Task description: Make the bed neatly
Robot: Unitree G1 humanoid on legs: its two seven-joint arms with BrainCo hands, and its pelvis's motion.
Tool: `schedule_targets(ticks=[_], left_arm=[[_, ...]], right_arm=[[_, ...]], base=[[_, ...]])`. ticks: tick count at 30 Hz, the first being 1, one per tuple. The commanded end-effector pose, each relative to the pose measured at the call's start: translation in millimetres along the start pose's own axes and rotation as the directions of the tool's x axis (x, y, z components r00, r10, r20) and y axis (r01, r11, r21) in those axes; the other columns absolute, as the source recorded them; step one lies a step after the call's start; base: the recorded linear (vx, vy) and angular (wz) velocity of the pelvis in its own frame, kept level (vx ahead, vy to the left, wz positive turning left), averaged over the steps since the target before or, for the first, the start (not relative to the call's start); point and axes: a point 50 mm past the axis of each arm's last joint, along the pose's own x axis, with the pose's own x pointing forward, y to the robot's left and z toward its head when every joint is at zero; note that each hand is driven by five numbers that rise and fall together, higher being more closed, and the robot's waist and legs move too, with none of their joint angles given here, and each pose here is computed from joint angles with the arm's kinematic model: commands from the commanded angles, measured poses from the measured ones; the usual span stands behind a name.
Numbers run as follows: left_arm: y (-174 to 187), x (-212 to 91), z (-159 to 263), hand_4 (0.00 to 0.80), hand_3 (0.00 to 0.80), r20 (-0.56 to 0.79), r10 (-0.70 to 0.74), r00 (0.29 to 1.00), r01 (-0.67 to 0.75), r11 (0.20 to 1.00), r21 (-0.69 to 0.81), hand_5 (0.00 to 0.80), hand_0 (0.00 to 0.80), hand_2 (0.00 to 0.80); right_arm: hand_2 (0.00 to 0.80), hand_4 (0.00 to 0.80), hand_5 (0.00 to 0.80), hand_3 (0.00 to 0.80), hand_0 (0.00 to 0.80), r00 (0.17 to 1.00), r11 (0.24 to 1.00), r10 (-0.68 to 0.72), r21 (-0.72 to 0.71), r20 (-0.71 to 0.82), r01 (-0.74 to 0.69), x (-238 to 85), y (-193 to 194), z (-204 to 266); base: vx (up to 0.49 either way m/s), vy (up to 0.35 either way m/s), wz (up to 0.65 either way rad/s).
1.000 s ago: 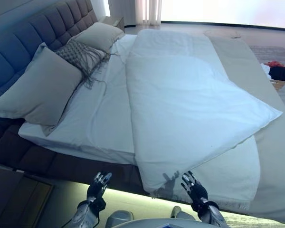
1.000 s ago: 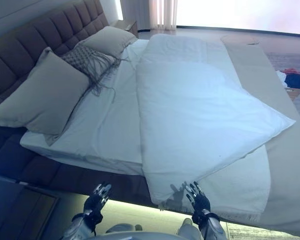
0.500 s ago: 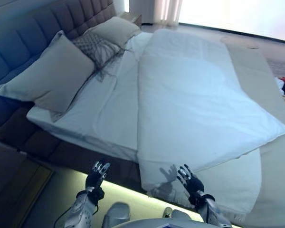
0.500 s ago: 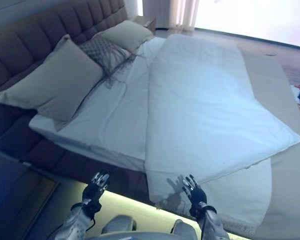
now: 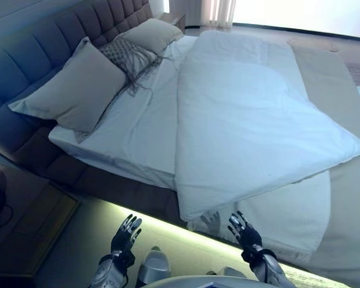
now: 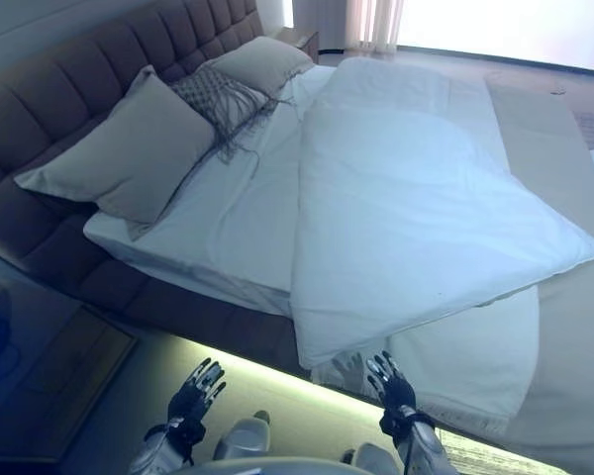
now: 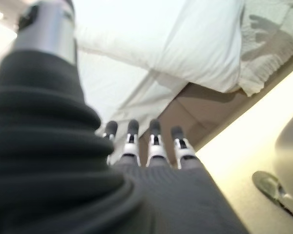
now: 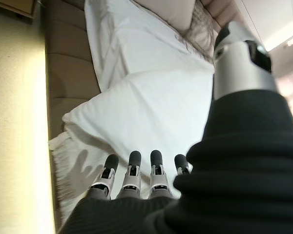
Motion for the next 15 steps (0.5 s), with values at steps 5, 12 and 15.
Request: schedule_targets(ticks=[5,12,15], left_arm=[[-3,-2,30,0.000,0.000,0.114,-0.065,0.991,0.052,0.993,0.108,0.000,0.000,0.000],[10,-7,37,0.000,0.000,0.153,-0.014,0.988,-0.014,0.983,0.181,0.000,0.000,0.000],[-8,13,75,0.000,0.000,0.307,-0.065,0.949,0.011,0.984,0.177,0.000,0.000,0.000]], right_arm=[[0.000,0.000,0.000,0.000,0.000,0.987,0.993,0.099,0.046,0.124,-0.105,6,32,17],[0.000,0.000,0.000,0.000,0.000,0.989,0.993,0.120,-0.007,0.092,-0.120,5,35,11],[0.000,0.000,0.000,0.000,0.000,0.969,0.983,0.168,-0.101,0.182,-0.152,33,52,54]], base=[[0.167,0.265,-0.14],[0.082,0.162,-0.18],[-0.454,-0.131,-0.31]])
